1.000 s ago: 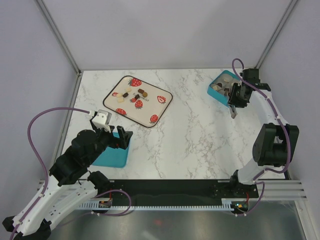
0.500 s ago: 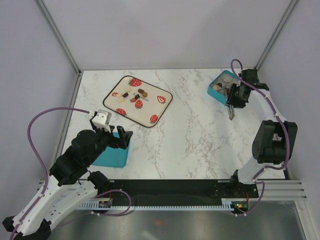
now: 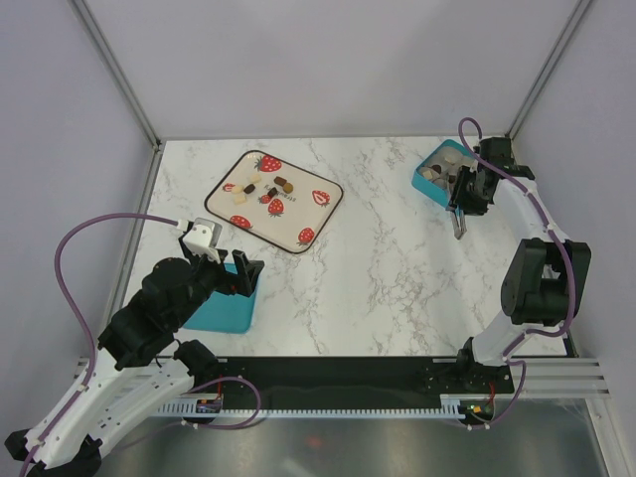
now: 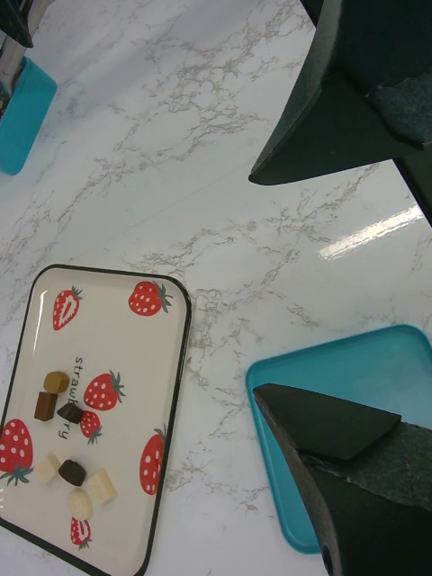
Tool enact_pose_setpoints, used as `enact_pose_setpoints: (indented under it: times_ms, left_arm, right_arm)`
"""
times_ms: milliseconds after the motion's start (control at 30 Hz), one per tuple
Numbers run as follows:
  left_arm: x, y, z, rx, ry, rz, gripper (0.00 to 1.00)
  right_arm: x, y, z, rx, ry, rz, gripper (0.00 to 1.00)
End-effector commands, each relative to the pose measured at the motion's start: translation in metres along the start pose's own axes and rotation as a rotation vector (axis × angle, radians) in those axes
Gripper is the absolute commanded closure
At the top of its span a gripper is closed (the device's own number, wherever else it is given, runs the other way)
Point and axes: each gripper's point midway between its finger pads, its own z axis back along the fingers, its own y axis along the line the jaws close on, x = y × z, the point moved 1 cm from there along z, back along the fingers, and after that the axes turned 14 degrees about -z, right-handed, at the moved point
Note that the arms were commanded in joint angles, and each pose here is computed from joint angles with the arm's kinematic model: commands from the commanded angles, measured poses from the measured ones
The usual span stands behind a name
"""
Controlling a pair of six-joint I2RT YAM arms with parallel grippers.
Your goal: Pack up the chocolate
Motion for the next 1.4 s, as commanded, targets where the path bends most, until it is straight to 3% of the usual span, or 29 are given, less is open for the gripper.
enact_pose_setpoints:
  times_ms: [0, 467, 667, 767, 800, 1033, 1367]
  left_arm:
    - [0.006, 0.001, -0.004, 0.002, -0.027, -0.035, 0.0]
    - [0.008, 0.004, -0.001, 0.017, -0.041, -0.031, 0.0]
    - [0.011, 0.006, 0.003, 0.027, -0.062, -0.026, 0.0]
    - [0.012, 0.008, 0.005, 0.033, -0.071, -0.023, 0.0]
    - [0.012, 0.008, 0.006, 0.035, -0.074, -0.022, 0.0]
    - [0.013, 0.009, 0.007, 0.034, -0.081, -0.019, 0.0]
    - [0.015, 0.008, 0.008, 0.03, -0.089, -0.019, 0.0]
  right_arm:
    - [0.014, 0.01, 0.011, 0.043, -0.052, -0.01, 0.53]
    - [0.031, 0.064, 0.059, 0.142, -0.158, 0.069, 0.54]
    - [-0.035, 0.184, 0.055, 0.325, -0.156, 0.307, 0.54]
    - [-0.069, 0.221, 0.039, 0.347, -0.129, 0.394, 0.53]
    - [-0.086, 0.255, 0.035, 0.383, -0.156, 0.46, 0.53]
    - [-0.142, 0.306, -0.009, 0.393, -0.108, 0.593, 0.51]
    - [-0.169, 0.332, -0.041, 0.394, -0.083, 0.644, 0.49]
